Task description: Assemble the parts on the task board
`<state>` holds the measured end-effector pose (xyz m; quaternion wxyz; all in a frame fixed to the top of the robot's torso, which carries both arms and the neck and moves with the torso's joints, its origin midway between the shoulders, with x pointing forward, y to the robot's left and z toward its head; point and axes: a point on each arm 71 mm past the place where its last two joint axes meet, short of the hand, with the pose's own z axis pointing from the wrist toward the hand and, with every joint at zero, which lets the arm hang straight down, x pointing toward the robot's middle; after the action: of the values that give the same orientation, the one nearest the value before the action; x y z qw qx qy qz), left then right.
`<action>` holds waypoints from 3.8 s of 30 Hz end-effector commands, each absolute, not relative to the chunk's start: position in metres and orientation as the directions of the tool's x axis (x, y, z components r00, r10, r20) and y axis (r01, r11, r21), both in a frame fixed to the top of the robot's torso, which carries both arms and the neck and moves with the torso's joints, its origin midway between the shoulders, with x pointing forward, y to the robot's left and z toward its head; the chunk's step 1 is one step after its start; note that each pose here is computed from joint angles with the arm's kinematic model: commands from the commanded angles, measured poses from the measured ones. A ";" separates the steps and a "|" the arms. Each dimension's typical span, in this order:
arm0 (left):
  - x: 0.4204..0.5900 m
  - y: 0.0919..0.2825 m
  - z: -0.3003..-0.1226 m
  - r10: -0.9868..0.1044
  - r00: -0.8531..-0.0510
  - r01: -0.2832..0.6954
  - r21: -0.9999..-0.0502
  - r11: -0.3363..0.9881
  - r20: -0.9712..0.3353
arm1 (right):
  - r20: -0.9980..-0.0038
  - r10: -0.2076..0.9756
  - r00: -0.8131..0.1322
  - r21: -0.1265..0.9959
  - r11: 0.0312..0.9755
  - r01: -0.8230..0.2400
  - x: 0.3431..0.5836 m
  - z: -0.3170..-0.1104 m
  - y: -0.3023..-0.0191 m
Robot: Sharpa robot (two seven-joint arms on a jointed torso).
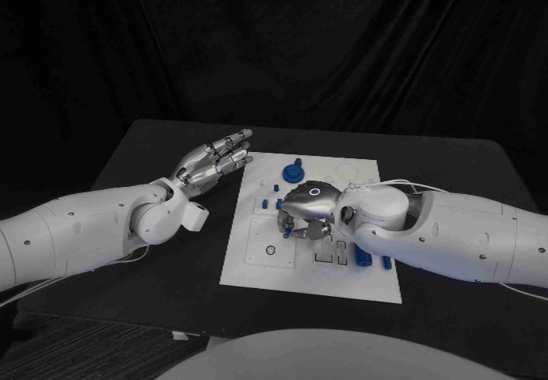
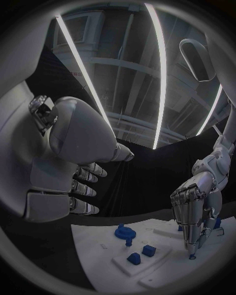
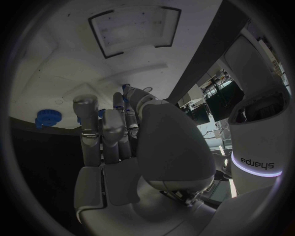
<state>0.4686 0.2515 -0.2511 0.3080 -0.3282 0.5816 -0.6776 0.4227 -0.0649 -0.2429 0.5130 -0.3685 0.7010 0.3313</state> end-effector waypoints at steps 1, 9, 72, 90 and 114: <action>0.468 0.250 -0.250 -0.791 -0.604 0.038 -0.987 -0.156 0.102 | -0.959 -0.195 -0.208 0.079 0.519 -0.851 0.422 -0.246 -0.065; 0.468 0.250 -0.251 -0.789 -0.606 0.032 -0.987 -0.155 0.104 | -0.956 -0.201 -0.212 0.079 0.522 -0.849 0.422 -0.247 -0.064; 0.466 0.251 -0.265 -0.782 -0.611 -0.022 -0.990 -0.137 0.122 | -0.946 -0.222 -0.237 0.073 0.565 -0.822 0.421 -0.255 -0.065; 0.465 0.252 -0.267 -0.783 -0.610 -0.027 -0.991 -0.135 0.123 | -0.967 -0.154 -0.202 0.080 0.572 -0.817 0.421 -0.250 -0.074; 0.465 0.254 -0.267 -0.788 -0.604 -0.025 -0.991 -0.133 0.120 | -0.987 -0.135 -0.084 -0.051 0.768 -0.638 0.465 -0.176 -0.183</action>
<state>0.4653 0.2559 -0.2678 0.2873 -0.3420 0.5998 -0.6638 0.4633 -0.1772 -0.1710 0.6256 -0.2911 0.6887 0.2228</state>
